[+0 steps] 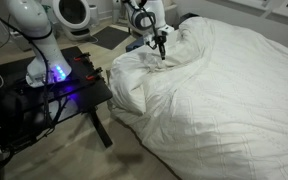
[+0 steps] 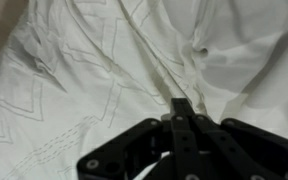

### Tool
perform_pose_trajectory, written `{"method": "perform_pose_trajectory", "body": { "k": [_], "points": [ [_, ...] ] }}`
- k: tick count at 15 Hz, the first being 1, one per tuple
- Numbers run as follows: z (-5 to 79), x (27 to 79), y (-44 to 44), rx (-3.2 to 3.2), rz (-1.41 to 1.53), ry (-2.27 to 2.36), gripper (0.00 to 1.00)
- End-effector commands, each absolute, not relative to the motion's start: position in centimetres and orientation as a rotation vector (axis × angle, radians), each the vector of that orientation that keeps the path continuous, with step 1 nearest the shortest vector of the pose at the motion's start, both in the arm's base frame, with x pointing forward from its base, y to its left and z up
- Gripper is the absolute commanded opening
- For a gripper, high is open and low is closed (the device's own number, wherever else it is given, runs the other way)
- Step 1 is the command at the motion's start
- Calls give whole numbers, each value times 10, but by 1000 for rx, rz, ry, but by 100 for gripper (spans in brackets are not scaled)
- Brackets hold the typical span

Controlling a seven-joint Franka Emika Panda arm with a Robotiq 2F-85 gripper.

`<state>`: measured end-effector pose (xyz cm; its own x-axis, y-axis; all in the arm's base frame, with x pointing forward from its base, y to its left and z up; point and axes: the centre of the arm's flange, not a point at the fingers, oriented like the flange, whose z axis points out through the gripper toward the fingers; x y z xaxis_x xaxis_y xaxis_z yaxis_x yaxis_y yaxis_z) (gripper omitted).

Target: Straighten the beddings on the bottom right corner of the bed

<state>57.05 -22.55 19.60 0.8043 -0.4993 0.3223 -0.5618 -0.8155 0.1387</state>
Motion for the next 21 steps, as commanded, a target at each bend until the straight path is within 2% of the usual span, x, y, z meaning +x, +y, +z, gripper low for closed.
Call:
{"method": "perform_pose_trajectory", "body": {
  "k": [1, 4, 5, 7, 15, 17, 21],
  "points": [
    [217, 579, -203, 2672, 291, -868, 0],
    [206, 590, -201, 2610, 171, -884, 0],
    [203, 593, -204, 2592, 115, -865, 26],
    [201, 595, -215, 2588, -30, -809, 34],
    [230, 592, -280, 2781, -514, -525, 95],
    [233, 588, -301, 2850, -584, -454, 100],
    [231, 569, -309, 2861, -548, -485, 100]
  ]
}}
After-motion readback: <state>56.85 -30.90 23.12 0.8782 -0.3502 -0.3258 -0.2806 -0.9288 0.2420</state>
